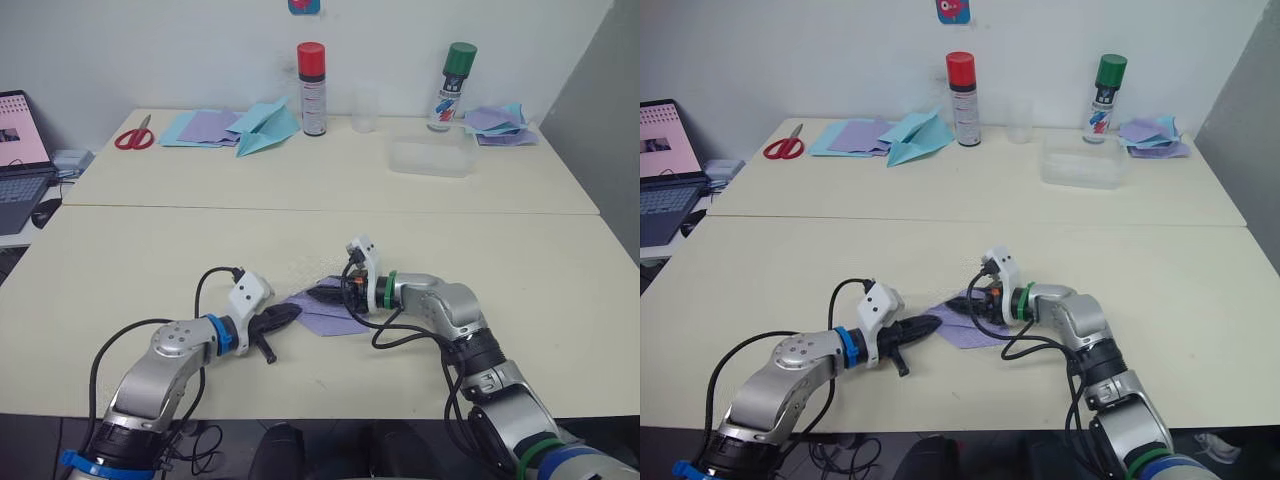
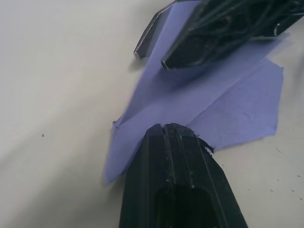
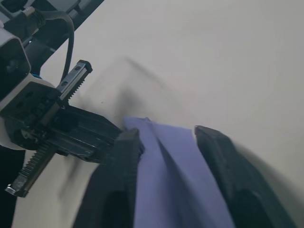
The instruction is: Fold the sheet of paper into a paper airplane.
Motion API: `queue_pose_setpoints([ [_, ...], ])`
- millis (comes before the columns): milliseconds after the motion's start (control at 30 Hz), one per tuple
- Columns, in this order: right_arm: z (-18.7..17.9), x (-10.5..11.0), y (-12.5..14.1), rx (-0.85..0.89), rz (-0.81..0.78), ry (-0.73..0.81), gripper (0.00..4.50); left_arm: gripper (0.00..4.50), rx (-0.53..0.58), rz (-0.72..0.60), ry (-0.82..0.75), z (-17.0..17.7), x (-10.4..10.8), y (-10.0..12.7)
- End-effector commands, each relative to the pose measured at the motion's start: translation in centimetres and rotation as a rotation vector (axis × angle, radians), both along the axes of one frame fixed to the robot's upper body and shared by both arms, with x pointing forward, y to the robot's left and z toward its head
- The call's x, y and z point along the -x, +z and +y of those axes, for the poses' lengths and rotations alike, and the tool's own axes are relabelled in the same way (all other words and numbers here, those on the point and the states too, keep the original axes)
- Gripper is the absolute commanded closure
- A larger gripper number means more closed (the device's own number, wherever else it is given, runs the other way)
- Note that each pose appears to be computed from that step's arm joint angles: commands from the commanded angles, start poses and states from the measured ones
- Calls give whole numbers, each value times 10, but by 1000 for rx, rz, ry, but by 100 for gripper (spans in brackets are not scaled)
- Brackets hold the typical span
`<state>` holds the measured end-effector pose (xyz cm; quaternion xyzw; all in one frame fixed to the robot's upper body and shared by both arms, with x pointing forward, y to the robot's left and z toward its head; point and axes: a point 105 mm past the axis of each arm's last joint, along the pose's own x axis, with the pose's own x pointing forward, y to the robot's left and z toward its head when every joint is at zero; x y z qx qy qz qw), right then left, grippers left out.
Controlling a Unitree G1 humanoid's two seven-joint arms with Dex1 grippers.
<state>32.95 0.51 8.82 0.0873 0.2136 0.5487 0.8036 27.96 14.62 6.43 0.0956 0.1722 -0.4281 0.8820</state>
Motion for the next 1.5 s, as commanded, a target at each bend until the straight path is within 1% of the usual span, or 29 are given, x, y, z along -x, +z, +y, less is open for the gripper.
queue_pose_setpoints([
  [33, 9, 5, 18, -16, -154, 45, 400, 450, -30, 95, -6, 0, 11, -21],
  [67, 10, 8, 19, -9, -189, 67, 439, 450, -30, 95, -6, 0, 11, -21],
  [100, 11, 11, 20, 1, -223, 92, 445, 450, -31, 95, -5, 1, 11, -21],
  [233, 13, 23, 19, 45, -324, 179, 445, 450, -34, 96, -3, 2, 12, -21],
  [333, 14, 28, 20, 57, -427, 222, 445, 450, -35, 96, -1, 3, 13, -21],
  [433, 14, 34, 20, 73, -566, 281, 445, 450, -34, 96, 3, 5, 14, -21],
  [533, 12, 39, 10, 137, -674, 342, 445, 450, -34, 98, 9, 7, 16, -20],
  [667, 11, 38, -3, 210, -743, 381, 445, 450, -30, 99, 19, 10, 16, -18],
  [733, 8, 39, -13, 273, -787, 414, 445, 450, -20, 104, 27, 13, 16, -15],
  [833, 5, 36, -22, 329, -804, 426, 445, 450, -12, 110, 30, 16, 17, -10],
  [933, 2, 34, -25, 355, -807, 424, 445, 450, -1, 104, 33, 20, 14, 0],
  [1100, 2, 33, -27, 359, -797, 428, 445, 450, 116, 89, 1, 13, 6, 32],
  [1167, 1, 33, -26, 358, -797, 427, 445, 450, 131, 75, -1, 10, 2, 38],
  [1233, 1, 33, -26, 357, -797, 427, 445, 450, 125, 50, -6, 3, -5, 40],
  [1300, 1, 32, -25, 355, -793, 422, 445, 450, 111, 37, -21, -5, -9, 37],
  [1500, 0, 32, -21, 335, -786, 408, 445, 450, 34, 41, -34, -15, -15, 12],
])
